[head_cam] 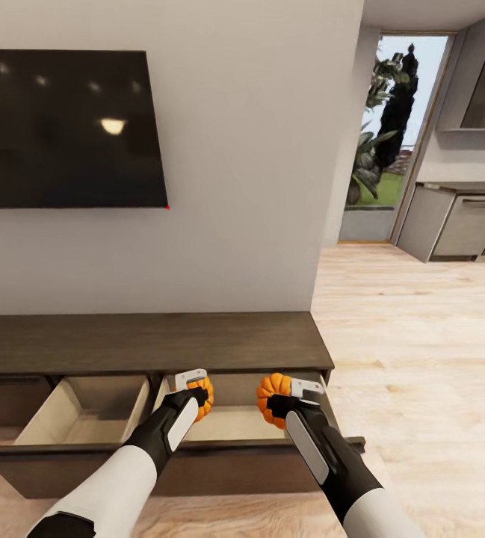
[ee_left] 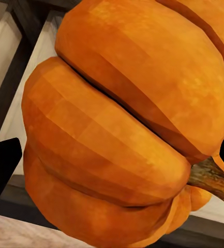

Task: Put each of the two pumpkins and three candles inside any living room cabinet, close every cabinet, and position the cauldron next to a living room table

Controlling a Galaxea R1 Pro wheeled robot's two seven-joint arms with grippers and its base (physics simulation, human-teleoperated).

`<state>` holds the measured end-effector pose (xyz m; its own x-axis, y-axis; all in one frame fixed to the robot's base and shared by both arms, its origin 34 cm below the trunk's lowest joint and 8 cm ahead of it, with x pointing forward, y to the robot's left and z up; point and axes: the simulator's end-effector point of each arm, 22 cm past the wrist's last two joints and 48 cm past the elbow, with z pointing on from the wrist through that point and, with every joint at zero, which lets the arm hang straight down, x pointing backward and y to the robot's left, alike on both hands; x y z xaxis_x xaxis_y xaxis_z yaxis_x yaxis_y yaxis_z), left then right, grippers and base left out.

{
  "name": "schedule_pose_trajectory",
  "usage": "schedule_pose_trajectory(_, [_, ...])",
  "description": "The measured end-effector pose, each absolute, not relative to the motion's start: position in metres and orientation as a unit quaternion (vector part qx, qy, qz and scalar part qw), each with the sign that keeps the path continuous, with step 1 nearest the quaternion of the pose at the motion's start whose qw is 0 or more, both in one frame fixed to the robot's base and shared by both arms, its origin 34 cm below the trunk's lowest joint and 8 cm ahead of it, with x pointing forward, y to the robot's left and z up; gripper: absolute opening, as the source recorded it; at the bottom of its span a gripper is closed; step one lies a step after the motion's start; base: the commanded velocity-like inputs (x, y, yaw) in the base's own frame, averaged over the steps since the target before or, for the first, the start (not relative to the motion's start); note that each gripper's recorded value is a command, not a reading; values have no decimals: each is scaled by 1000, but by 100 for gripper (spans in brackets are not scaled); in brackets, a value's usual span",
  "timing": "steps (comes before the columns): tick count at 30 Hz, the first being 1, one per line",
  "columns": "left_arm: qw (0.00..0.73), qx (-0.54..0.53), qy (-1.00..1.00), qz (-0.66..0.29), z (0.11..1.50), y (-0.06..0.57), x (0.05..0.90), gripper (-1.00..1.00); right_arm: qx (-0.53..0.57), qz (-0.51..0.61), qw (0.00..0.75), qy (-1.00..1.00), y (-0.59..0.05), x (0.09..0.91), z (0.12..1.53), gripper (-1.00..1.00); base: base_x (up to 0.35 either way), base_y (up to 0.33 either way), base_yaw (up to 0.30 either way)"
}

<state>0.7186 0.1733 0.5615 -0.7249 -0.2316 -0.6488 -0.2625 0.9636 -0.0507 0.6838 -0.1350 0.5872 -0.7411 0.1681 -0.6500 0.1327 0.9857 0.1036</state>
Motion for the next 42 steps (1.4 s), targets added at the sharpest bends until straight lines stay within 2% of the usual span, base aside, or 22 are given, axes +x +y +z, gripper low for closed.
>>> schedule_pose_trajectory(17, [360,-152,918,69,528,194,708,-100,81,24,359,929,-138,682,562,-100,0,0,0])
schedule_pose_trajectory(42, [361,-154,917,68,519,194,707,-100,83,23,357,930,-139,680,552,-100,53,-3,0])
